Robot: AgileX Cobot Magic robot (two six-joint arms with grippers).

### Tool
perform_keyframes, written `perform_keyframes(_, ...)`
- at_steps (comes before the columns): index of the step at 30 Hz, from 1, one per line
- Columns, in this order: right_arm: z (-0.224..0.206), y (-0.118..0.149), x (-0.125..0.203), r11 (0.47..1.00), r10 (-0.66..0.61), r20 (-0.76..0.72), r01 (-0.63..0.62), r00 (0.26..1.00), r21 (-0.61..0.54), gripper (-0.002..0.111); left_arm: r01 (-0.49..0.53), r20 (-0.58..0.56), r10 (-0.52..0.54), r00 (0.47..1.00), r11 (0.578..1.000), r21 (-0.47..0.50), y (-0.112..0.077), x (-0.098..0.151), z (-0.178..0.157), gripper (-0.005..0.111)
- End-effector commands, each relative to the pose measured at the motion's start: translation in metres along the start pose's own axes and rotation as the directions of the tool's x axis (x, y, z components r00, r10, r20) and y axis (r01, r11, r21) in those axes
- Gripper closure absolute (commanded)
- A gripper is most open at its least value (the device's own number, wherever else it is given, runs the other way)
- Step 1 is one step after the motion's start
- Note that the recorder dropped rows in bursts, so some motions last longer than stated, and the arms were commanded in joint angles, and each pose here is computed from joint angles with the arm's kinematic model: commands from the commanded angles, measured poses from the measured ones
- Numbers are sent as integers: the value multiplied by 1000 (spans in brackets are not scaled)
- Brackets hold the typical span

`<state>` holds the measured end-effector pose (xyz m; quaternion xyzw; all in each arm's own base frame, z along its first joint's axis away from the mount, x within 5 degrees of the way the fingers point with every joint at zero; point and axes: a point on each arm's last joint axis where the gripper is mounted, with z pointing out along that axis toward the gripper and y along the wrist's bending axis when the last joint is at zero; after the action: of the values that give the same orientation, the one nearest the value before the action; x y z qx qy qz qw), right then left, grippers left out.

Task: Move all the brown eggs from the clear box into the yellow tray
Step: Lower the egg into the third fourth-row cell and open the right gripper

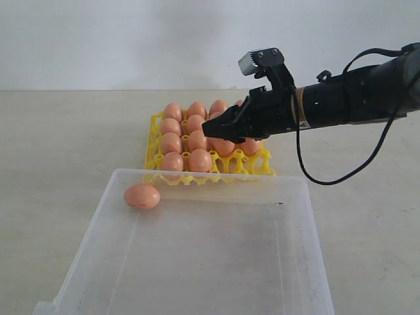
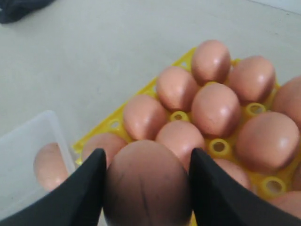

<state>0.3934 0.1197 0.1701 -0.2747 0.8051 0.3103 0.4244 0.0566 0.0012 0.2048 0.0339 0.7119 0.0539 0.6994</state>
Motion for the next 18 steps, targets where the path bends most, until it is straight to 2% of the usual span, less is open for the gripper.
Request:
perform_keyframes(1,-2,-6,-2,998,-28,-6,28,1000,60,109,0,3,0,1000,1000,6,0,1,0,103)
perform_keyframes(6,5,-10,9,995,-82,-35,84,996,54,109,0,3,0,1000,1000,6,0,1,0,103)
perform_keyframes(12,19,-10,28,998,-24,-25,22,999,-53,109,0,3,0,1000,1000,6,0,1,0,103)
perform_keyframes(18,20,-13,29,997,-72,-38,71,997,-23,109,0,3,0,1000,1000,6,0,1,0,103)
